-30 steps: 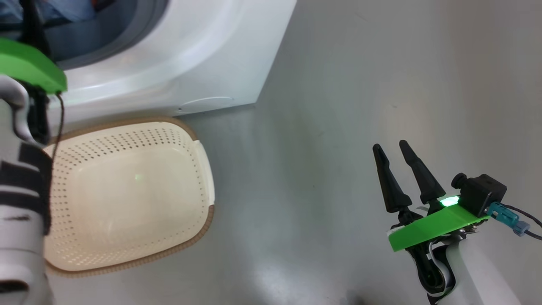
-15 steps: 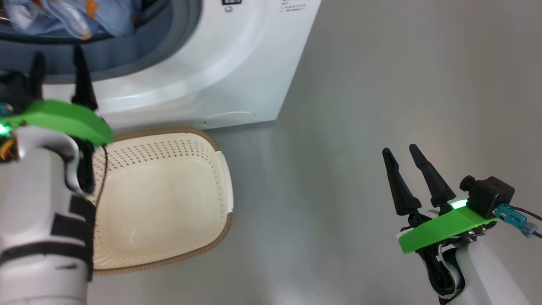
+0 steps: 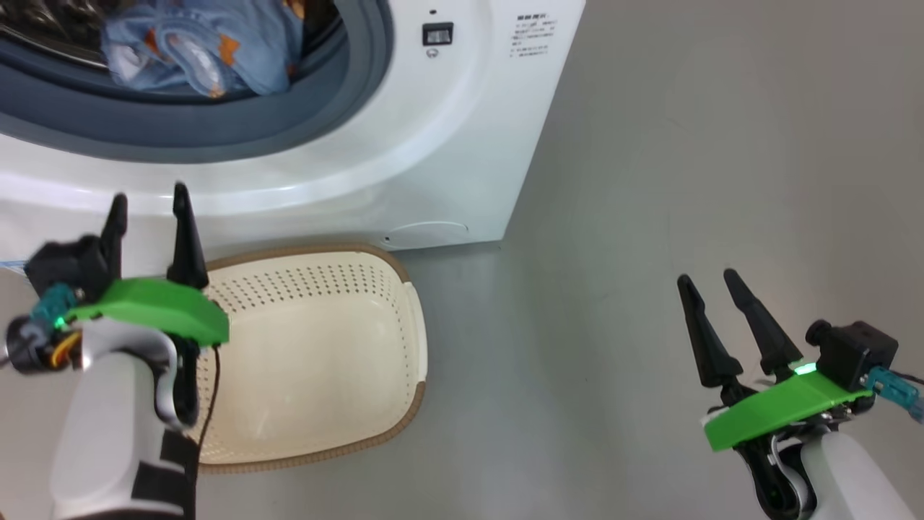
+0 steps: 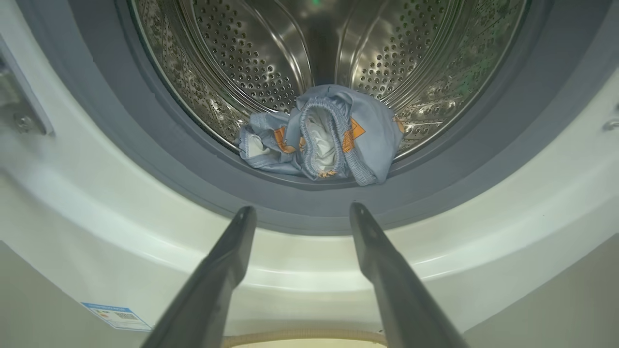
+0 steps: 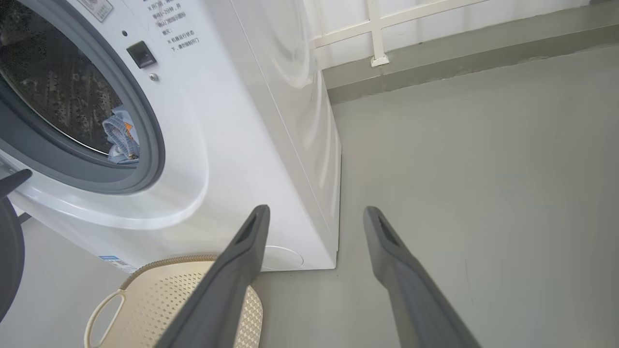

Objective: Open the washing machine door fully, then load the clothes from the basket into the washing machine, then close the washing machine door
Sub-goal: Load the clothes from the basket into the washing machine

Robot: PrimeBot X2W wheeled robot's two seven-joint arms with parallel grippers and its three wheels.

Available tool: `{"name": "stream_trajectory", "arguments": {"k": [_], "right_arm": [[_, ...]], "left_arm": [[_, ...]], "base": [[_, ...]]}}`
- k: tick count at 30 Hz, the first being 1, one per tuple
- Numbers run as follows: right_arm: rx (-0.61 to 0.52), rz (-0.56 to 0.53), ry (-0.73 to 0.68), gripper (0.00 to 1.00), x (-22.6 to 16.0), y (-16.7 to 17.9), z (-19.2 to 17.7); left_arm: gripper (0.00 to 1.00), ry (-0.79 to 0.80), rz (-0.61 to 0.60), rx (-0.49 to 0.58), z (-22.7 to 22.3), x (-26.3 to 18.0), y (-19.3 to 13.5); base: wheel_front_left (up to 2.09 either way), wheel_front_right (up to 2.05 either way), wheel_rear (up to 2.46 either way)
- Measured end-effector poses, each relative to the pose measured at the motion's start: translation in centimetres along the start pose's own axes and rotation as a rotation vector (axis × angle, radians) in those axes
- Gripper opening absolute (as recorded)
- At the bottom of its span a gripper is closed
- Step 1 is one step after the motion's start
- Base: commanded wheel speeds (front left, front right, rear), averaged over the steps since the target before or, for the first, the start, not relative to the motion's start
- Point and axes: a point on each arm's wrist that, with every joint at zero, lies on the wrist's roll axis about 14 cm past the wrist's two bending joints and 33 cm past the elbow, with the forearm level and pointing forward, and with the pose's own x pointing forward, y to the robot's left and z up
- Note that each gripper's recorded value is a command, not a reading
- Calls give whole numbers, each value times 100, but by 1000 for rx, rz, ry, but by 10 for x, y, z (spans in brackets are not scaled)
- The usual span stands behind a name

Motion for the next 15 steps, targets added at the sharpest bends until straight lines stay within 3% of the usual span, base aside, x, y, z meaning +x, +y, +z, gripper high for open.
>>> {"name": "stream_trajectory", "arguments": {"k": [15], "right_arm": [[-5,28,-26,100,-23,10,13]], "left_arm": [[100,-19,46,39,6,-76,14]], "base": [[0,0,0]]}}
